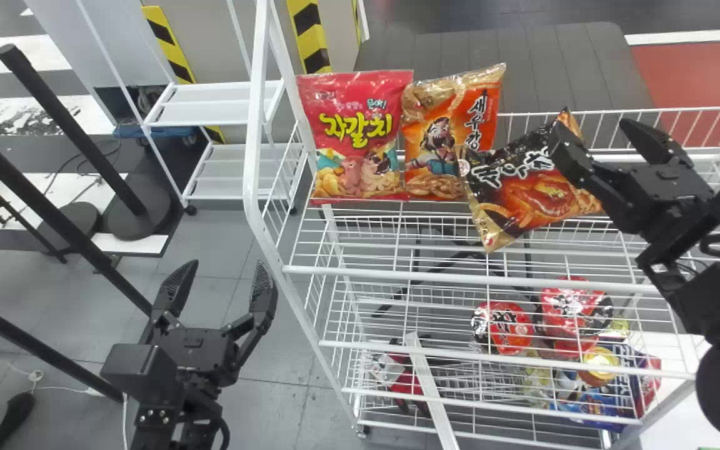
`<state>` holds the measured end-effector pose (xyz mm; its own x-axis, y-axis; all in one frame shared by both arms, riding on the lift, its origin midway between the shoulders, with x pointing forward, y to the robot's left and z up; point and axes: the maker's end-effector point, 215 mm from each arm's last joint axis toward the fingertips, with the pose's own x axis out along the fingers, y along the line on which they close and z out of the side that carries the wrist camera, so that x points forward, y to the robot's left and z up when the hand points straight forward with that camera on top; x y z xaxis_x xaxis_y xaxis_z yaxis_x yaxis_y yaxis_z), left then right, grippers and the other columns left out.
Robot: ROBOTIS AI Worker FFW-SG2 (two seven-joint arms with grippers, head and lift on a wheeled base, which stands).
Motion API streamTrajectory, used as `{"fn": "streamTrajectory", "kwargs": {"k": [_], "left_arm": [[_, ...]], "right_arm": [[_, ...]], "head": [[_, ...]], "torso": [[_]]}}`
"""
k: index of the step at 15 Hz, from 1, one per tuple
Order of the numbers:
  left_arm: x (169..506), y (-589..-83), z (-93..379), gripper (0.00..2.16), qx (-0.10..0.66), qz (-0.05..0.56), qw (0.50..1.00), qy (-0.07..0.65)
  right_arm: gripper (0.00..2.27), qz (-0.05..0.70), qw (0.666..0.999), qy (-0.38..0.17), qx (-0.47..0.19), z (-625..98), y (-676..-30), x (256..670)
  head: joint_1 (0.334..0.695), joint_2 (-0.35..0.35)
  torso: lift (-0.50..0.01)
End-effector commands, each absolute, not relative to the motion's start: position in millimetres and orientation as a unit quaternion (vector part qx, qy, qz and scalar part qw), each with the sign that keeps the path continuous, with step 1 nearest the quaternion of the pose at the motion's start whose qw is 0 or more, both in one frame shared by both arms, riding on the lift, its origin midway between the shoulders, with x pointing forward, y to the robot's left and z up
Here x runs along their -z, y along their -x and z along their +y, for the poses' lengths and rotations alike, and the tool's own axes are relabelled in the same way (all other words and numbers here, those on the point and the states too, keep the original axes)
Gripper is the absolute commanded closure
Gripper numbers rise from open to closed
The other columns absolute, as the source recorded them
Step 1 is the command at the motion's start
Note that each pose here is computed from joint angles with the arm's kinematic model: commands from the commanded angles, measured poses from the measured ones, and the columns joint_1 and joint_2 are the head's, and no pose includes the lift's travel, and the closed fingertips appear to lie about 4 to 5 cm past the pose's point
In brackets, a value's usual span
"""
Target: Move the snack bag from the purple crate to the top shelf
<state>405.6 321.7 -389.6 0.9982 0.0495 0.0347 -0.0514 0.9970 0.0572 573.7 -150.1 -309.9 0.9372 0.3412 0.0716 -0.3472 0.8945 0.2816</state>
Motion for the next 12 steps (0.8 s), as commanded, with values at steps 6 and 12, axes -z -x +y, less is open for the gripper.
{"fn": "streamTrajectory", "kwargs": {"k": [6, 12], "left_arm": [[391.3, -405.1, 322.4, 0.13, -0.027, -0.015, 0.999, -0.028], [388.6, -404.4, 324.2, 0.13, -0.028, -0.021, 0.999, -0.028]], "right_arm": [[0.07, 0.119, 0.967, -0.136, -0.177, -138.7, -573.9, 370.2], [0.07, 0.184, 0.958, -0.130, -0.178, -139.2, -581.1, 387.6]], "head": [[0.695, 0.193], [0.695, 0.207]], "torso": [[0.003], [0.003]]}}
